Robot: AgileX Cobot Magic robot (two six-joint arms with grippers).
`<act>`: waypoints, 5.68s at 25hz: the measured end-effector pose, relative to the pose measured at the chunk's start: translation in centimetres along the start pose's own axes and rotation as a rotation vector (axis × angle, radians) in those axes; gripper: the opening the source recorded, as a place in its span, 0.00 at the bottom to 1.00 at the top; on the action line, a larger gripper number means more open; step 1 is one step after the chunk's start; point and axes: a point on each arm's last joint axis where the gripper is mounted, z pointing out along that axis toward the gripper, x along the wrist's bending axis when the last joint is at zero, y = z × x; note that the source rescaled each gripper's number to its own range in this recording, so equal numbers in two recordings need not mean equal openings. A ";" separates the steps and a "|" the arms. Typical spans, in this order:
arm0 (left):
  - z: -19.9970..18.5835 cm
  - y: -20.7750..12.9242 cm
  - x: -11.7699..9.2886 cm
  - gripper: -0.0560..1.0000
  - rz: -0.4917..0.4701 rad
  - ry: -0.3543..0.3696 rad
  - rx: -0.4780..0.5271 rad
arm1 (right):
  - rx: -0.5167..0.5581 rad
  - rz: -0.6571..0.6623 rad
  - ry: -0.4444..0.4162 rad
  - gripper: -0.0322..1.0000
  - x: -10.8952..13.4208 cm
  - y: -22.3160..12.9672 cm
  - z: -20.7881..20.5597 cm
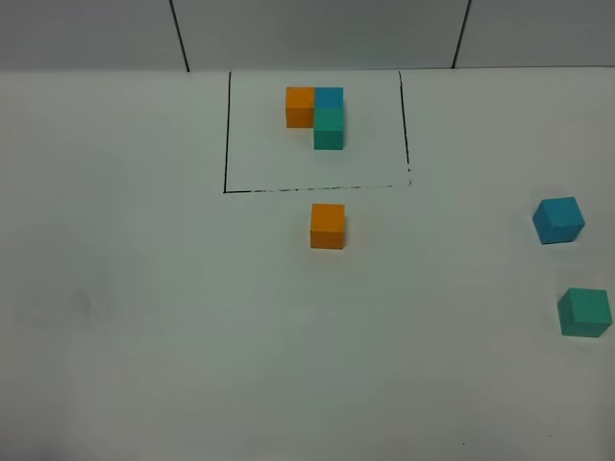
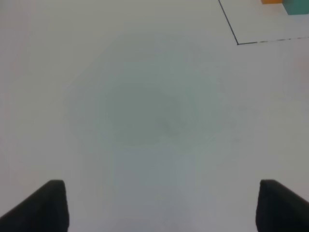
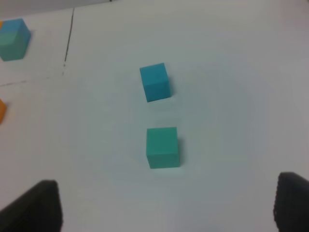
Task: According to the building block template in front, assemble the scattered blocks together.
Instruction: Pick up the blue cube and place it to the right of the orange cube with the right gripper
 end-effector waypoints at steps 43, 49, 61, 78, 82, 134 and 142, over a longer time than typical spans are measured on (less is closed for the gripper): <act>0.0 0.0 0.0 0.70 0.000 0.000 0.000 | 0.103 0.000 -0.011 0.78 0.2 2.0 1.5; 0.0 0.0 0.0 0.70 0.000 0.000 0.000 | 0.293 -0.034 -0.064 0.78 0.5 7.4 6.1; 0.0 0.0 0.0 0.70 0.000 0.000 0.000 | 0.665 -0.147 -0.034 0.78 1.4 12.5 23.9; 0.0 0.0 0.0 0.70 0.000 0.000 0.000 | 0.795 -0.259 0.066 0.78 1.6 7.5 36.5; 0.0 0.0 0.0 0.70 0.000 0.000 0.000 | 0.826 -0.259 0.067 0.78 1.5 6.5 37.7; 0.0 0.0 0.0 0.70 0.000 0.000 0.000 | 0.779 -0.855 0.339 0.05 9.9 8.1 39.5; 0.0 0.0 0.0 0.70 0.000 0.000 0.000 | 0.768 -1.355 0.644 0.05 20.0 8.0 38.4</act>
